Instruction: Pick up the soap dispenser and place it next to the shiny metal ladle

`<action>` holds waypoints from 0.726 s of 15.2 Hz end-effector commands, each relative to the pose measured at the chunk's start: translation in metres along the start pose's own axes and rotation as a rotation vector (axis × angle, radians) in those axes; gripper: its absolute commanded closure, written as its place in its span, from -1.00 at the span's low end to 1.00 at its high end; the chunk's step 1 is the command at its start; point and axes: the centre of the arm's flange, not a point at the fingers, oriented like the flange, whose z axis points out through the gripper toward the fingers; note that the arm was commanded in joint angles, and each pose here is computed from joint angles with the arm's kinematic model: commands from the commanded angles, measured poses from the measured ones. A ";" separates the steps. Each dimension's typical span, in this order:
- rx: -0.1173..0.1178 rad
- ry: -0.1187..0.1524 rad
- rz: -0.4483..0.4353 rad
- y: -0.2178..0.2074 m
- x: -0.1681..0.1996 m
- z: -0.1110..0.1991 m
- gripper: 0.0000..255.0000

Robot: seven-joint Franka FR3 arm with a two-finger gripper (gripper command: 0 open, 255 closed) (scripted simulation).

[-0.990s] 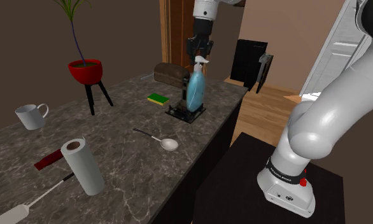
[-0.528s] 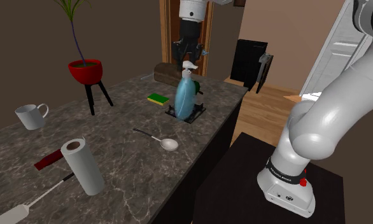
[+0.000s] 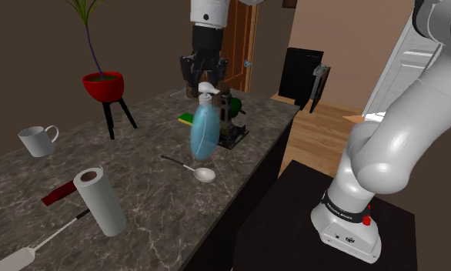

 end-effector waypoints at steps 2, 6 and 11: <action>0.001 0.001 0.001 -0.038 -0.009 0.003 1.00; 0.001 0.001 0.001 -0.089 -0.023 0.010 1.00; 0.001 0.001 0.001 -0.152 -0.040 0.019 1.00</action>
